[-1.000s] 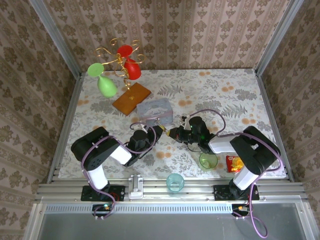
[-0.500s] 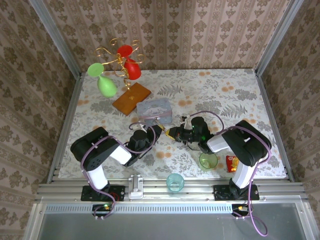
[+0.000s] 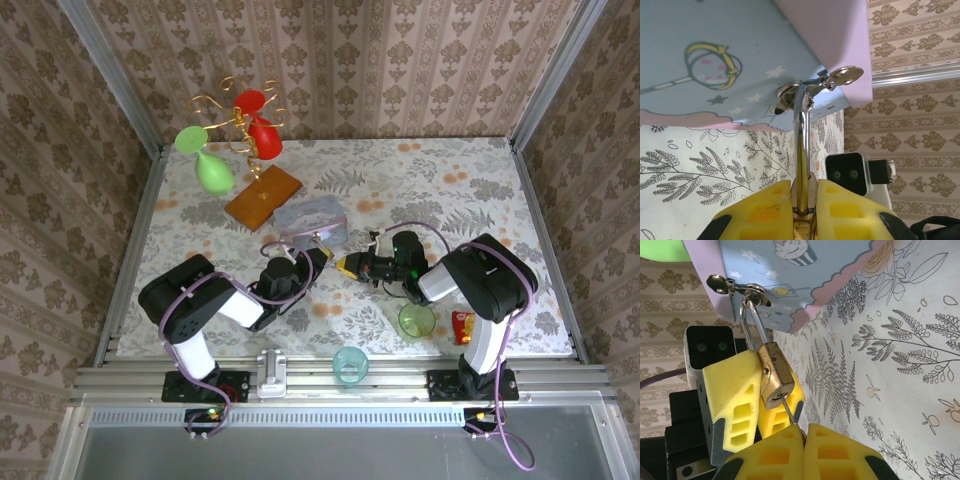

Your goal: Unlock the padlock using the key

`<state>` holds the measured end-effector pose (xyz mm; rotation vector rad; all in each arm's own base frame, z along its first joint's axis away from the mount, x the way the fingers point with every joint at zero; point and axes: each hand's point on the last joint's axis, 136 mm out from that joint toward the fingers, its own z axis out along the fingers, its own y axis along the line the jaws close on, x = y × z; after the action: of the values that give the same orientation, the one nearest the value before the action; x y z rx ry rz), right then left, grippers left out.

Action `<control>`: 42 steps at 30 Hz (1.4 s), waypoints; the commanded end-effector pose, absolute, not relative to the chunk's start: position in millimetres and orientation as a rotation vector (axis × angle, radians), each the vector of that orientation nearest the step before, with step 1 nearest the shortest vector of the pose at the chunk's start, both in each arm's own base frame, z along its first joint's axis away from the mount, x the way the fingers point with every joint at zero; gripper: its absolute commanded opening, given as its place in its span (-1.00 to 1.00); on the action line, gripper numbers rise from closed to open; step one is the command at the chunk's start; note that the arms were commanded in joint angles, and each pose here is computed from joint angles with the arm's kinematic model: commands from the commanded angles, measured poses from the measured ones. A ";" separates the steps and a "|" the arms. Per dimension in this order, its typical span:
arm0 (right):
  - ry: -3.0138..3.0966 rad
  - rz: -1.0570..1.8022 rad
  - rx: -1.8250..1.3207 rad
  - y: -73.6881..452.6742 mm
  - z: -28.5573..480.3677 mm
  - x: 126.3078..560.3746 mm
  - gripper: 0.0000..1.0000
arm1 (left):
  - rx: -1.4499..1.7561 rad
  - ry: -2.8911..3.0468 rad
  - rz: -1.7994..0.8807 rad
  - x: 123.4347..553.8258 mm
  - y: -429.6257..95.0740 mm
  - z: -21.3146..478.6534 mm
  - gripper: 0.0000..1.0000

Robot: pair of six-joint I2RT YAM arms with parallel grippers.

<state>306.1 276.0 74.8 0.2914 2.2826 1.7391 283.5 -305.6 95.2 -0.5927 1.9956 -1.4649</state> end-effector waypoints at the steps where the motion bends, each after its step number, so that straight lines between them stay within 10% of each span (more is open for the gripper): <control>1: 2.203 1.744 0.369 270.2 77.8 328.5 -1.00 | -0.367 1.926 -1.761 252.0 -345.9 152.6 -1.00; 42: 2.256 1.407 0.413 260.8 67.9 312.0 -1.00 | -0.374 2.054 -1.643 246.6 -349.2 100.8 -1.00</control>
<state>302.3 270.0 71.2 0.4032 2.2933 1.5289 272.4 -321.8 82.4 -0.5451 2.0516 -1.4889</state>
